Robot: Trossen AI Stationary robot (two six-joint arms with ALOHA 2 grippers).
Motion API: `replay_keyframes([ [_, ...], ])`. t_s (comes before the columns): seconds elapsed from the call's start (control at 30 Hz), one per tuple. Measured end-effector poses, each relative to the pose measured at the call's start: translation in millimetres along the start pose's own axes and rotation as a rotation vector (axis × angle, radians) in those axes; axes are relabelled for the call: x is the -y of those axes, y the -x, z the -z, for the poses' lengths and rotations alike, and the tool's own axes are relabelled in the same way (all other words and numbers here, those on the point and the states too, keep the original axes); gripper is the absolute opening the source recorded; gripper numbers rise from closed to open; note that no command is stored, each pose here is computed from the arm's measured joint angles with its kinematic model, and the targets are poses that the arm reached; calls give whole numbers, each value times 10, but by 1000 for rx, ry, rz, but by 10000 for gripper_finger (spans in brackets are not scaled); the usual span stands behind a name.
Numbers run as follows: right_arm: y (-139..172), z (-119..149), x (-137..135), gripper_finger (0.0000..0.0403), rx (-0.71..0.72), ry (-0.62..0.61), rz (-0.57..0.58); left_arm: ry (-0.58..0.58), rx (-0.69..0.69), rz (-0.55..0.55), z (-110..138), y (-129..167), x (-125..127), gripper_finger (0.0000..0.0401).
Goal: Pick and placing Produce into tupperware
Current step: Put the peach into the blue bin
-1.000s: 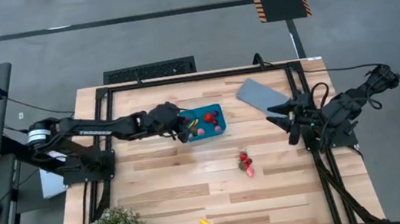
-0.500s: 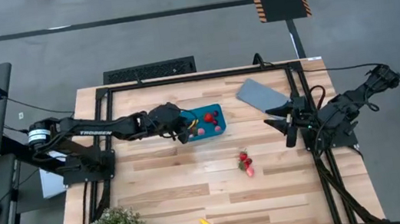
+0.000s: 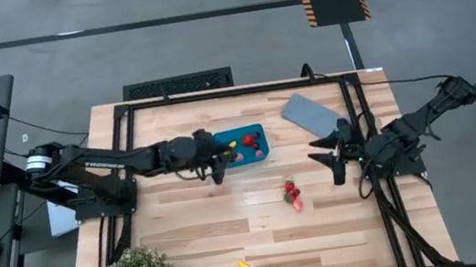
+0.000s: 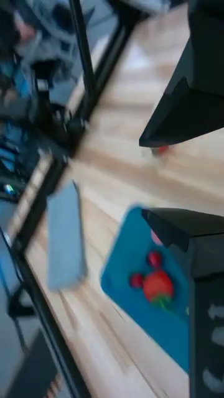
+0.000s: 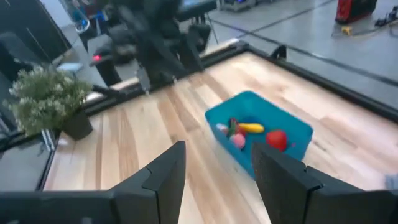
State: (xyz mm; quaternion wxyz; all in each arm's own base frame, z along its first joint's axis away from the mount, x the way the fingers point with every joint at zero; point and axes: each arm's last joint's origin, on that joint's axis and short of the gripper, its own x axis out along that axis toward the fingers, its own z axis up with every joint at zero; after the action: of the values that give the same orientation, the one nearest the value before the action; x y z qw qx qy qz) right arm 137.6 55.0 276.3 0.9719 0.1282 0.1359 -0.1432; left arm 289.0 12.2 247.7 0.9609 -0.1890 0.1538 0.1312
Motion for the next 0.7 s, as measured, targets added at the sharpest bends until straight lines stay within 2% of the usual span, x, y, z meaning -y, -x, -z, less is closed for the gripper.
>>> replay_keyframes([
  [0.13,-85,122,-41,201,-113,17,-9,-18,51,18,-10,159,216,160],
  [0.27,-141,272,-51,201,-259,-24,5,-54,65,-3,71,264,405,160],
  [0.47,-242,380,-239,198,-289,-56,-34,-48,84,-14,175,356,600,160],
  [0.7,-440,699,-417,194,-463,-97,-7,-56,73,31,271,445,767,160],
])
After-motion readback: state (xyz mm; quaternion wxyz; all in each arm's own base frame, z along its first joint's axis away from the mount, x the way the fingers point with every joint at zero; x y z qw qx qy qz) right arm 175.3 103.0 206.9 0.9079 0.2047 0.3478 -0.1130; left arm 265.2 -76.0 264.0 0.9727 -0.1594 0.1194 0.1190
